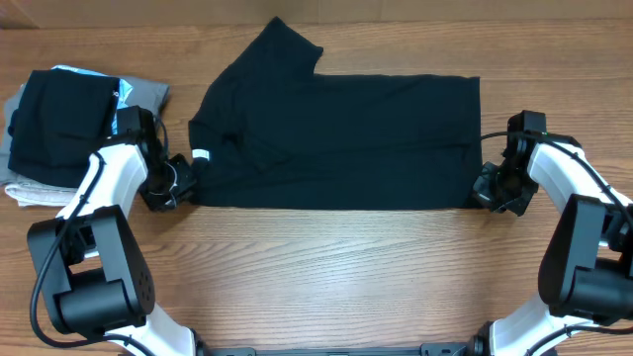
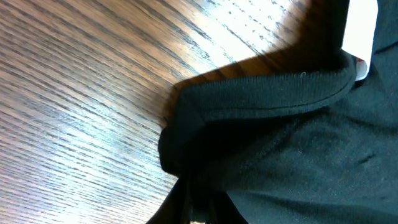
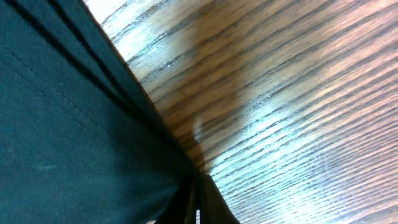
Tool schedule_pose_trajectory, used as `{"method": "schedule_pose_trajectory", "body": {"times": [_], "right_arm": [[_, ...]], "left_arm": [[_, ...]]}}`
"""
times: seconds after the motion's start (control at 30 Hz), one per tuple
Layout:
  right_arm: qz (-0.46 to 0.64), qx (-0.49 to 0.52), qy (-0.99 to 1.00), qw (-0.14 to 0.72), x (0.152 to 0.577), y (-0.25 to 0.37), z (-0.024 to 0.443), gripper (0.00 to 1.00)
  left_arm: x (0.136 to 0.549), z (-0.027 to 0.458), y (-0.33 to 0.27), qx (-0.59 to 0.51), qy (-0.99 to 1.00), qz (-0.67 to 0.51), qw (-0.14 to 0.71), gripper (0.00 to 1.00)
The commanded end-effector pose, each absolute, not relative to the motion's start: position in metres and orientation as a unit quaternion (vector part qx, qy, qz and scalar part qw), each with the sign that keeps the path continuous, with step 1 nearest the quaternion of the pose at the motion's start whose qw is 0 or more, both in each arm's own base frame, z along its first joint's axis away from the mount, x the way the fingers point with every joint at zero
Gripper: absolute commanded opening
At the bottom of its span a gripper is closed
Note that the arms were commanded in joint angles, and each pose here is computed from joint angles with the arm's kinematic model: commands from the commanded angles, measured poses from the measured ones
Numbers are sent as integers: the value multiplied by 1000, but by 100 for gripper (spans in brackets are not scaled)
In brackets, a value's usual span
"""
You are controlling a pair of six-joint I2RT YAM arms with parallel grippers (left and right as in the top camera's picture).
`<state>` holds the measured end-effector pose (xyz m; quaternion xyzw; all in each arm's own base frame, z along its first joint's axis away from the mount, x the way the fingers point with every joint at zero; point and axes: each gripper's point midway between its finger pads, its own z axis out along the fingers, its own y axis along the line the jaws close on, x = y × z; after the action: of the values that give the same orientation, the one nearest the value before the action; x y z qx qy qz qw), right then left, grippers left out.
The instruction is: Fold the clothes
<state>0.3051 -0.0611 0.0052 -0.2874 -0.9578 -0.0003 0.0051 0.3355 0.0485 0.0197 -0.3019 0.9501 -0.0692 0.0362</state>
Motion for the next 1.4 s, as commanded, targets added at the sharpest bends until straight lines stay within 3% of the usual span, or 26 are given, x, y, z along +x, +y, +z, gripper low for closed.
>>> {"method": "schedule_pose_trajectory", "body": {"times": [0.0, 0.53, 0.67, 0.73, 0.83, 0.87, 0.97, 1.07, 1.17, 1.23, 1.27, 1.33, 1.37], "right_arm": [[33, -297, -954, 9, 298, -76, 3, 4], [58, -308, -949, 37, 282, -80, 5, 4], [73, -317, -945, 41, 278, -84, 6, 4], [73, -317, -945, 41, 278, -84, 6, 5], [70, -318, -945, 38, 281, -84, 8, 9], [64, -318, -945, 36, 284, -83, 10, 10], [51, -319, -946, 24, 297, -81, 21, 18], [40, -316, -948, 6, 315, -82, 42, 36], [34, -314, -949, -9, 330, -84, 72, 60], [-7, -291, -957, -17, 342, -72, 87, 63], [-33, -275, -961, -21, 347, -64, 93, 63], [-75, -246, -966, -29, 355, -49, 99, 63], [-83, -242, -966, -32, 357, -47, 100, 59]], "left_arm": [[344, 26, 54, -287, 955, -55, 54, 10], [317, 24, 50, -288, 956, -46, -2, 18], [310, 24, 48, -289, 956, -45, -16, 24], [310, 24, 48, -289, 956, -46, -16, 31], [312, 25, 46, -289, 956, -51, -14, 64], [314, 28, 46, -289, 956, -55, -12, 67], [329, 44, 44, -288, 955, -69, 3, 70], [350, 81, 45, -285, 955, -82, 26, 70], [366, 130, 48, -281, 955, -84, 52, 70], [369, 152, 47, -280, 954, -88, 60, 64], [370, 161, 44, -279, 954, -95, 61, 54], [369, 167, 35, -271, 954, -116, 56, 20], [368, 167, 28, -261, 955, -128, 51, 8]]}}
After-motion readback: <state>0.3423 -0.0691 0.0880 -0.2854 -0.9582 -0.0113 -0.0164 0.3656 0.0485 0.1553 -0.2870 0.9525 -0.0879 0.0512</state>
